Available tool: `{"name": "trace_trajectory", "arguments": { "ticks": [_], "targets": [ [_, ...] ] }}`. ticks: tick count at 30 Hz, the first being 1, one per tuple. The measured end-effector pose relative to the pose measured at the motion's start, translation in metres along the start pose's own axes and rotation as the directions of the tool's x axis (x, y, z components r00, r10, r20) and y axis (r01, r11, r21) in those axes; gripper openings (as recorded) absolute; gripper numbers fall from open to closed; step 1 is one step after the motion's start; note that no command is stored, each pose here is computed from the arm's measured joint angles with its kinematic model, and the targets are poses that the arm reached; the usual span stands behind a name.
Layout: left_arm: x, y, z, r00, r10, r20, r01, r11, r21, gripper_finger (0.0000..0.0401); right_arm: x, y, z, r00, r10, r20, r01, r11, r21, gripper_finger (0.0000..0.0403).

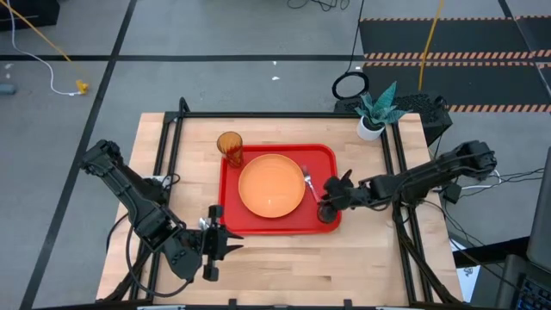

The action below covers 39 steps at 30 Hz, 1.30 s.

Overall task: Pick and place plate/cup/fork/spoon on tray
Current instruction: Put the pink fork on the red tray to the right of the orange plate

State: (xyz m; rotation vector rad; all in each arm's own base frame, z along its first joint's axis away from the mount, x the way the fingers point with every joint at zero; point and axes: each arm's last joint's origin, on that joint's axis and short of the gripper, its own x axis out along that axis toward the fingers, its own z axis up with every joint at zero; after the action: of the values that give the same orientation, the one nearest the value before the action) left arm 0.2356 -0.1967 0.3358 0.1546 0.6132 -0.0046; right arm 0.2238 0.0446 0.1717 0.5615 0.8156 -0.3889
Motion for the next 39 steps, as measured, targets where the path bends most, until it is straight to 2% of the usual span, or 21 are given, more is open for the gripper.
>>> {"name": "trace_trajectory", "arguments": {
  "ticks": [2,4,7,9,13,19,33,39],
  "targets": [
    [0.001,0.001,0.001,1.0,0.002,0.003,-0.002,1.0,-0.005,0.0088,-0.001,-0.002,-0.003,0.999,-0.001,-0.045,-0.007,0.982,-0.19,0.0112],
    [0.002,0.002,0.002,1.0,0.005,0.006,-0.005,1.0,-0.011,0.0088,-0.001,-0.002,-0.005,0.997,-0.003,-0.076,-0.024,0.936,-0.352,0.0096],
    [0.004,0.005,0.004,1.0,0.011,0.017,-0.011,1.0,-0.03,0.0088,0.001,-0.002,-0.004,0.998,0.003,-0.062,-0.034,0.86,-0.509,0.0069],
    [0.005,0.006,0.006,0.999,0.012,0.032,-0.011,0.999,-0.046,0.0088,0.004,-0.004,-0.003,0.998,-0.013,-0.063,-0.025,0.825,-0.564,0.0048],
    [0.007,0.008,0.009,0.999,0.016,0.046,-0.013,0.998,-0.064,0.0088,0.015,-0.007,-0.003,0.994,-0.02,-0.105,-0.047,0.797,-0.603,0.0007],
    [0.007,0.009,0.01,0.999,0.018,0.049,-0.015,0.998,-0.068,0.0088,0.027,-0.007,-0.005,0.992,-0.022,-0.127,-0.066,0.761,-0.646,0.0007],
    [0.007,0.009,0.009,0.999,0.019,0.047,-0.017,0.999,-0.04,0.0088,0.027,-0.009,-0.006,0.989,-0.043,-0.142,-0.061,0.756,-0.652,0.0],
    [0.007,0.009,0.01,0.999,0.018,0.049,-0.016,0.998,-0.057,0.0088,0.037,-0.01,-0.011,0.984,-0.068,-0.164,-0.057,0.756,-0.652,0.0]
  ]
}}
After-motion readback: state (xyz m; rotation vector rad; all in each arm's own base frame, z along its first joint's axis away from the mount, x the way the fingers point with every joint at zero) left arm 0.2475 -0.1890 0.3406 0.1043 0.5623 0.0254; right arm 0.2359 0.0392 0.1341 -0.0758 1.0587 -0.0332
